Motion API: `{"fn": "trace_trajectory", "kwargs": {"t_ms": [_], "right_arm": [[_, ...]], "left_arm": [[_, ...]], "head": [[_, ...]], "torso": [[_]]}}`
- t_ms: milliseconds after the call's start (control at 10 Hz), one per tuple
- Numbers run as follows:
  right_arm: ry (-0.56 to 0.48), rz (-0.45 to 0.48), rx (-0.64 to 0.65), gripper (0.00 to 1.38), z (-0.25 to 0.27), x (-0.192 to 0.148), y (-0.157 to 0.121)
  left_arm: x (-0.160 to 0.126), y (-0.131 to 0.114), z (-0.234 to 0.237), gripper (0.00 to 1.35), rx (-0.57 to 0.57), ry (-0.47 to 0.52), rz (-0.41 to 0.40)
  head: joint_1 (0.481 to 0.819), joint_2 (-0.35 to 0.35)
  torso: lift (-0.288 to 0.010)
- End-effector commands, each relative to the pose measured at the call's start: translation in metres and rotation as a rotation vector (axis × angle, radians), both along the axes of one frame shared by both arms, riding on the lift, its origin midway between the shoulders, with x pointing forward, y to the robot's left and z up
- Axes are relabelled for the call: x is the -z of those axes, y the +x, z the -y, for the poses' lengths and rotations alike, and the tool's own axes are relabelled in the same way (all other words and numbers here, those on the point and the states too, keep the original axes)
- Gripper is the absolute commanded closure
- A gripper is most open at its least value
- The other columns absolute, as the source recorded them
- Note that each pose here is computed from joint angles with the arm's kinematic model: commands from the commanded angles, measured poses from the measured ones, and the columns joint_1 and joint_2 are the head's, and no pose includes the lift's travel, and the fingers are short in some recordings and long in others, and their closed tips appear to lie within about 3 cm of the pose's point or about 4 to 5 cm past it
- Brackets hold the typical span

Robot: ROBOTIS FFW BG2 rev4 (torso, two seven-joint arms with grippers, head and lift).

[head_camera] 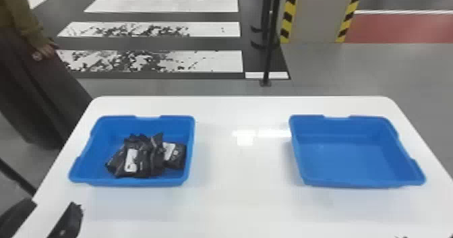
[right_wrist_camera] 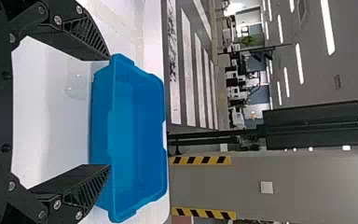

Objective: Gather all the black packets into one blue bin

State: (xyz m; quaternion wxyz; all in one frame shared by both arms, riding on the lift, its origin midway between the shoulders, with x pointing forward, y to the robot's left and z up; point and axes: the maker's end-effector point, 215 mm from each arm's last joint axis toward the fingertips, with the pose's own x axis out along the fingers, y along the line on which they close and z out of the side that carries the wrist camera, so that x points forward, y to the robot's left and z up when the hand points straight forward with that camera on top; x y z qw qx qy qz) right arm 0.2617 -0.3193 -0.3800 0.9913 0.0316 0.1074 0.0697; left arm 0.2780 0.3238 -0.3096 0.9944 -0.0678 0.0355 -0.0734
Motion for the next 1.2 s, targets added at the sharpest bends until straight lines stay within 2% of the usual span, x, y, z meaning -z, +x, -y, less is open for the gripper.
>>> {"fn": "trace_trajectory", "kwargs": {"t_ms": [0, 200, 700, 1100], "right_arm": [[-0.023, 0.005, 0.006, 0.21, 0.006, 0.001, -0.005], [-0.034, 0.004, 0.002, 0.21, 0.005, 0.001, -0.007], [-0.038, 0.038, -0.002, 0.21, 0.004, -0.012, 0.002], [-0.046, 0.055, 0.001, 0.21, 0.007, -0.020, 0.006]], "left_arm": [[0.008, -0.011, -0.004, 0.27, -0.010, 0.019, -0.031], [0.007, -0.014, -0.013, 0.26, -0.022, 0.081, -0.051], [0.017, -0.014, -0.008, 0.27, -0.007, 0.073, -0.083], [0.017, -0.006, -0.005, 0.27, 0.001, 0.077, -0.081]], "head": [[0.695, 0.013], [0.695, 0.011], [0.695, 0.027], [0.695, 0.009]], "torso": [[-0.110], [-0.110], [-0.110], [-0.110]]}}
